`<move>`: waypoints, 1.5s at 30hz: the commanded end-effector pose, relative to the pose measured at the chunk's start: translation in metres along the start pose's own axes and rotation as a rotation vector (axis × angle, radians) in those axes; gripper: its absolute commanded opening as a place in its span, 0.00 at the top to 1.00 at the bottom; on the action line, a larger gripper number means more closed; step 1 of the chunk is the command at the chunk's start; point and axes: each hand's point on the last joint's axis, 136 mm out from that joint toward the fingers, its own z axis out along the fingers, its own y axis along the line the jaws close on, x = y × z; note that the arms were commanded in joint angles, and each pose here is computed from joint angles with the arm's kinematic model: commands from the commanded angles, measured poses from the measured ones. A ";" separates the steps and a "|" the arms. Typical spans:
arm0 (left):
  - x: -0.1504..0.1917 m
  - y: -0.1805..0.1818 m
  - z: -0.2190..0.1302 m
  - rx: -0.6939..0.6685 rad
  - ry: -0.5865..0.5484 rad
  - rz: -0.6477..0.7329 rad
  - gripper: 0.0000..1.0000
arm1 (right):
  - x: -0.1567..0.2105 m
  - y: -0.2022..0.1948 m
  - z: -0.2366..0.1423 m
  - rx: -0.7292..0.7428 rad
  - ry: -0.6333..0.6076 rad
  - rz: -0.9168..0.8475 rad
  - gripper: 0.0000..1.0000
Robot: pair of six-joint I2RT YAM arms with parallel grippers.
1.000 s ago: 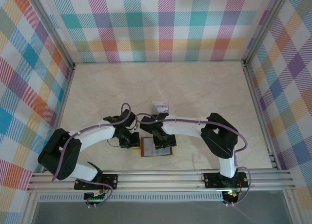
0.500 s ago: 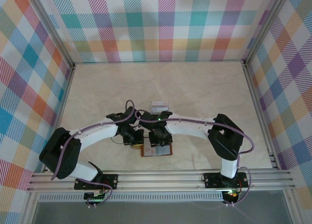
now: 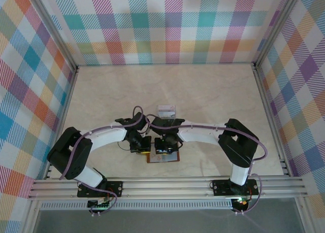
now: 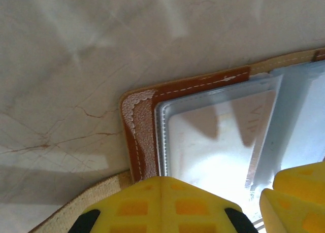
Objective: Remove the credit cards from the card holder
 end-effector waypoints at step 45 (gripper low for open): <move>0.014 0.031 -0.002 -0.098 -0.058 -0.009 1.00 | -0.006 0.046 0.031 -0.224 0.083 0.053 0.89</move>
